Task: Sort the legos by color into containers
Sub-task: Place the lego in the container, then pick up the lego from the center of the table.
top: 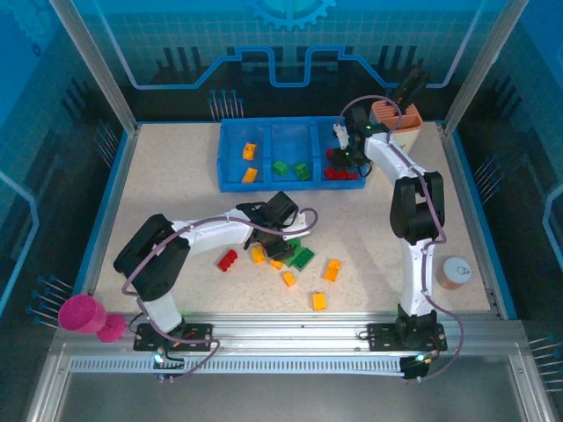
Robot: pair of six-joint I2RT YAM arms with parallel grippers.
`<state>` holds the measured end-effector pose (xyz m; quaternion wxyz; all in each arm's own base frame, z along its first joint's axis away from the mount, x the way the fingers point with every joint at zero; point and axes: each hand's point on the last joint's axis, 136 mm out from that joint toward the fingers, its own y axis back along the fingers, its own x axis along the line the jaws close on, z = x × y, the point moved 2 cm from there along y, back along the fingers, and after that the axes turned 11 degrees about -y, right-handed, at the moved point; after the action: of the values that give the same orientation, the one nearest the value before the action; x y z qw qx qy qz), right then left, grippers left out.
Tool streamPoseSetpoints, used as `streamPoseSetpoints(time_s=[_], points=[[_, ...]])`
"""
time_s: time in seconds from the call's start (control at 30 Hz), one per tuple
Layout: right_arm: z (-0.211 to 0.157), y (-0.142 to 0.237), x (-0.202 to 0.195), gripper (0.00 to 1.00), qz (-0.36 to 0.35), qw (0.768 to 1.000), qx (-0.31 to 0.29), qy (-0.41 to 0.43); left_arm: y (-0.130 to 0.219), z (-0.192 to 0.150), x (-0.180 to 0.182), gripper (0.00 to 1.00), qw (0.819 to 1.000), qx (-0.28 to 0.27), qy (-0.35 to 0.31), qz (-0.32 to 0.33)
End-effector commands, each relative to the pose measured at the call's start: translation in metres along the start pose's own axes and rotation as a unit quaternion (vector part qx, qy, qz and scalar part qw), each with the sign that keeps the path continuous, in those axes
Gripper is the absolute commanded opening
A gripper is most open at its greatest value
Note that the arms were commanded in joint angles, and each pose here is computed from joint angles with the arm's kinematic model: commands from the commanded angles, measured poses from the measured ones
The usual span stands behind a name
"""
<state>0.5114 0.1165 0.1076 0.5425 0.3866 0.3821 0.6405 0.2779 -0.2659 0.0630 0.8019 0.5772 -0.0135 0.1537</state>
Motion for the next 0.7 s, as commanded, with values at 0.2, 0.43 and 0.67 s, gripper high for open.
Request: streamPoseSetpoints(time_s=[0.2,0.43,0.67], points=[[0.006,0.012,-0.005,0.45,-0.003,1.0,-0.007,0.001,-0.009,0.004,0.002,0.63,1.0,-0.001,-0.022,0.009],[0.014,0.041,0.002,0.48,0.016,0.999,-0.032,-0.003,-0.018,0.006,0.002,0.61,1.0,-0.005,-0.028,0.004],[0.016,0.058,0.002,0.49,0.015,0.999,-0.046,-0.004,-0.025,0.015,-0.002,0.51,0.999,-0.014,-0.03,-0.021]])
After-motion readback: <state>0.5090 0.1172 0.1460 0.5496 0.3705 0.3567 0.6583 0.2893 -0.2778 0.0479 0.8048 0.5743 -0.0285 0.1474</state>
